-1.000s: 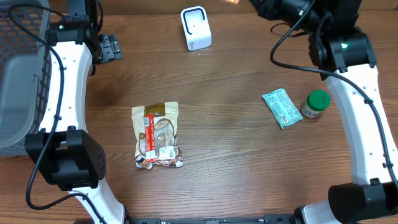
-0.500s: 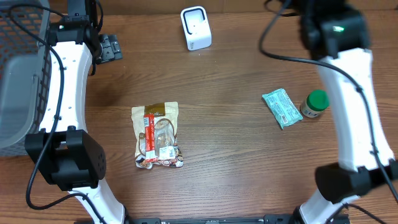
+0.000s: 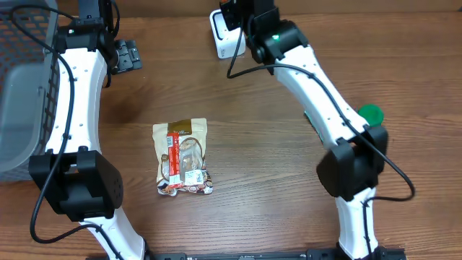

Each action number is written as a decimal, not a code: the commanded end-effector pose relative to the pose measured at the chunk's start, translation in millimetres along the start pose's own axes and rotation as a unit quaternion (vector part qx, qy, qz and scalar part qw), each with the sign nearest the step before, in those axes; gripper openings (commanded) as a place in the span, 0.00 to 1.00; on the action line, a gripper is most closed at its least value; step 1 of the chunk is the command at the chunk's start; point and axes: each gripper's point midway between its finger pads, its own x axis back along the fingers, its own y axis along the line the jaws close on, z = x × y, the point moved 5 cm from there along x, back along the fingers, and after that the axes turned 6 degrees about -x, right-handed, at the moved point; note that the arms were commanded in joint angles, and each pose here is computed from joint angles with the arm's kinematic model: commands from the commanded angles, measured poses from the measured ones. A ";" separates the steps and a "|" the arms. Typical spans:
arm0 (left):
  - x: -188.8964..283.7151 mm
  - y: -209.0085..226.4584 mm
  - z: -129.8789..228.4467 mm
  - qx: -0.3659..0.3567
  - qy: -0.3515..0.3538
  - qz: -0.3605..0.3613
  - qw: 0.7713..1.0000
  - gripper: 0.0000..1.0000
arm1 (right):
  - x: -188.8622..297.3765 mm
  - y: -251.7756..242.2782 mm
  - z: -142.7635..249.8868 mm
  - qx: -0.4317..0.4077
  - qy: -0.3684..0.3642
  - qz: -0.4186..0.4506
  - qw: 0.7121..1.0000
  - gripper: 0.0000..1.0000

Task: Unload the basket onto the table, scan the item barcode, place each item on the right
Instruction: 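Hold the Kleenex pack over the scanner window with the right gripper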

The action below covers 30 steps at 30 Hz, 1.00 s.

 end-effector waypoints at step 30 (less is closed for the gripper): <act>0.5 0.2 -0.8 -0.011 -0.002 -0.006 1.000 1.00 | -94.6 2.7 111.8 0.039 0.076 0.052 0.995 0.04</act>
